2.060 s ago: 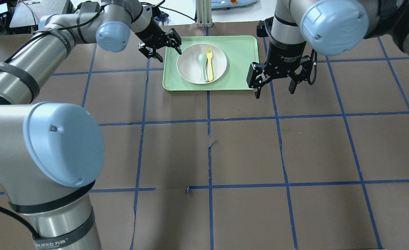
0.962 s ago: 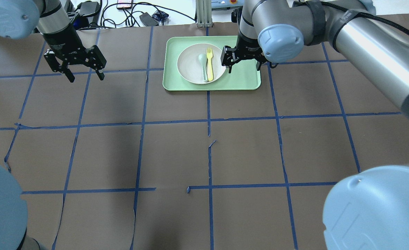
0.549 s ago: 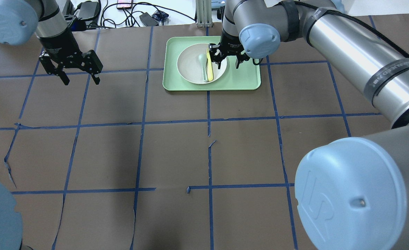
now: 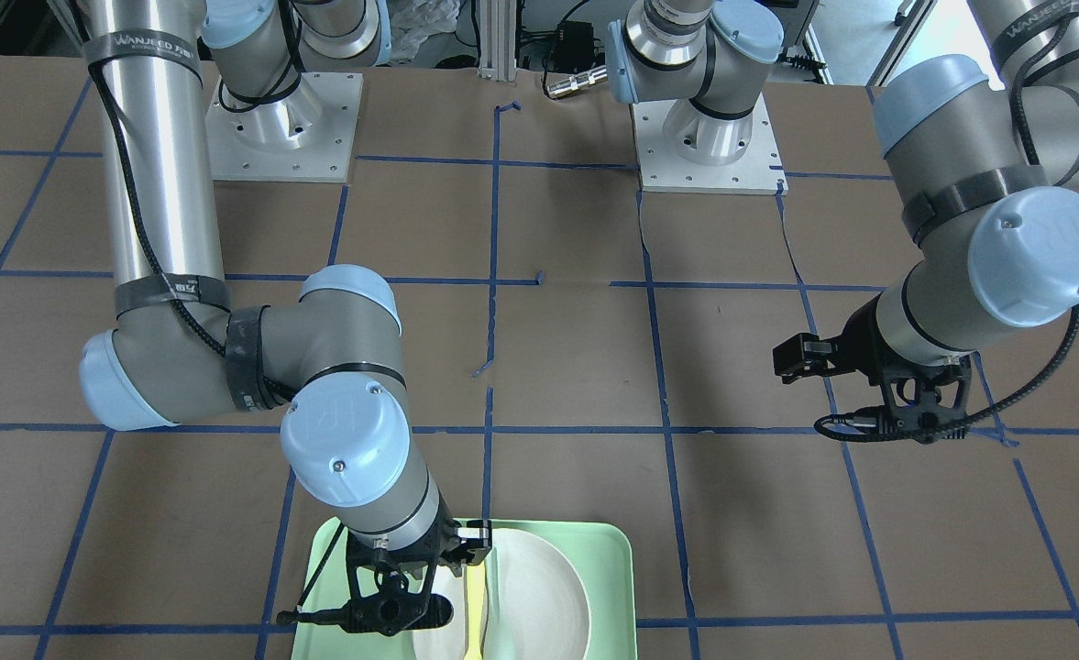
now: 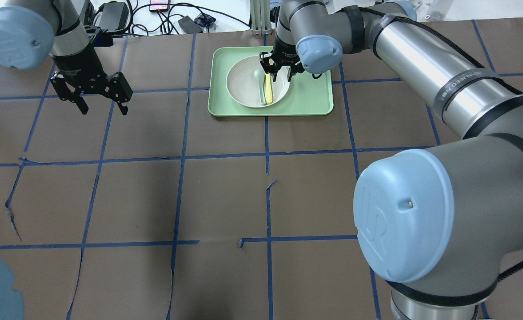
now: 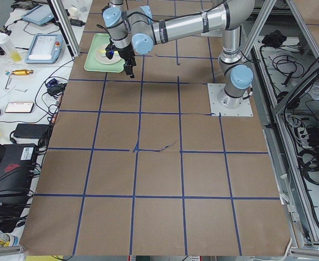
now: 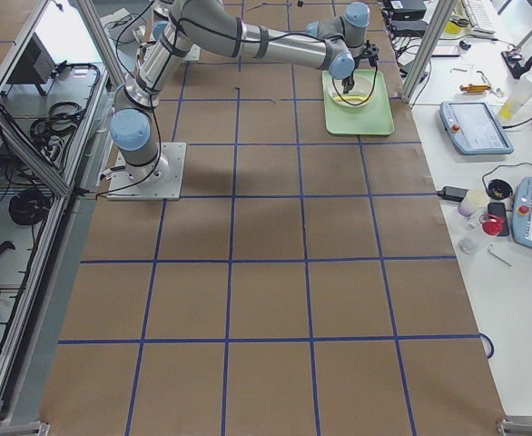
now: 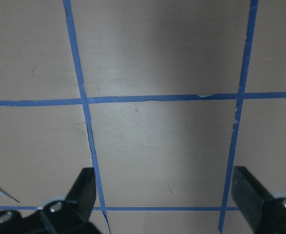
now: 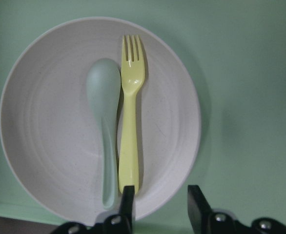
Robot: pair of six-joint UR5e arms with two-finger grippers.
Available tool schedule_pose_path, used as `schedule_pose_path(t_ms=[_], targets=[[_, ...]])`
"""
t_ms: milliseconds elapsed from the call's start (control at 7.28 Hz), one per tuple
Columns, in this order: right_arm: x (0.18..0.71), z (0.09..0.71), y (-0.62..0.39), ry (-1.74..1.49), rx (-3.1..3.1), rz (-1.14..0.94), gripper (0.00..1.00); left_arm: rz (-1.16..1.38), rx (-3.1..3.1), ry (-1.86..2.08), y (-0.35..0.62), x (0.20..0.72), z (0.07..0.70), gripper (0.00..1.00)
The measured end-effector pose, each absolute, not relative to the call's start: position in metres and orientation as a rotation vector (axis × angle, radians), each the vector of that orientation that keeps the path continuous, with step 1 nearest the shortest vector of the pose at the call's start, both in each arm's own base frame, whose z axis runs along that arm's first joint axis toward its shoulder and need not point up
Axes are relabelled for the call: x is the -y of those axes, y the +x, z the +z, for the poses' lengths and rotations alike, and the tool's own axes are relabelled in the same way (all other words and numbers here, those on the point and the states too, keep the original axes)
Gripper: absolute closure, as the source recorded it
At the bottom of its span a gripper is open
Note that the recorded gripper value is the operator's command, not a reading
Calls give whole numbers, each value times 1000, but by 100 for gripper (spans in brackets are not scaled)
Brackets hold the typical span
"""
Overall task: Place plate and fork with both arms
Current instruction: 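Raise the left gripper away while the right gripper reaches over the plate, then lower the right gripper onto the yellow fork handle and close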
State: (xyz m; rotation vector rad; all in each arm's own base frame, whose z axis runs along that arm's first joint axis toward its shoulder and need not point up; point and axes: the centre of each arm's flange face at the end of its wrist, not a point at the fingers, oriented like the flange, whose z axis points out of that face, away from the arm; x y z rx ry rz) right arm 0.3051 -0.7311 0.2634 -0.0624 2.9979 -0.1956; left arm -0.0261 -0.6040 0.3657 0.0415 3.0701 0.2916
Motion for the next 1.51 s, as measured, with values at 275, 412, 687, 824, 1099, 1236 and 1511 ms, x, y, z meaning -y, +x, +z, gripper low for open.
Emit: schedule_pose_path(t_ms=[275,412,687,824,1099,1236,1511], targets=[[751,249,313,-72,-2956,-220,53,266,-3068,41,-27,598,361,0],[757,240,316,-75,-2950,-221,53,258,-3068,41,-27,598,360,0],[763,221,317,-77,-2950,-213,53,250,-3067,40,-27,598,360,0],[764,213,317,-76,-2951,-205,53,251,-3067,40,-27,598,359,0],[764,203,318,-76,-2954,-189,53,259,-3067,42,-28,596,356,0],[764,200,318,-75,-2956,-184,53,261,-3067,41,-28,595,354,0],[762,193,316,-72,-2964,-168,53,250,-3067,41,-29,595,352,0]])
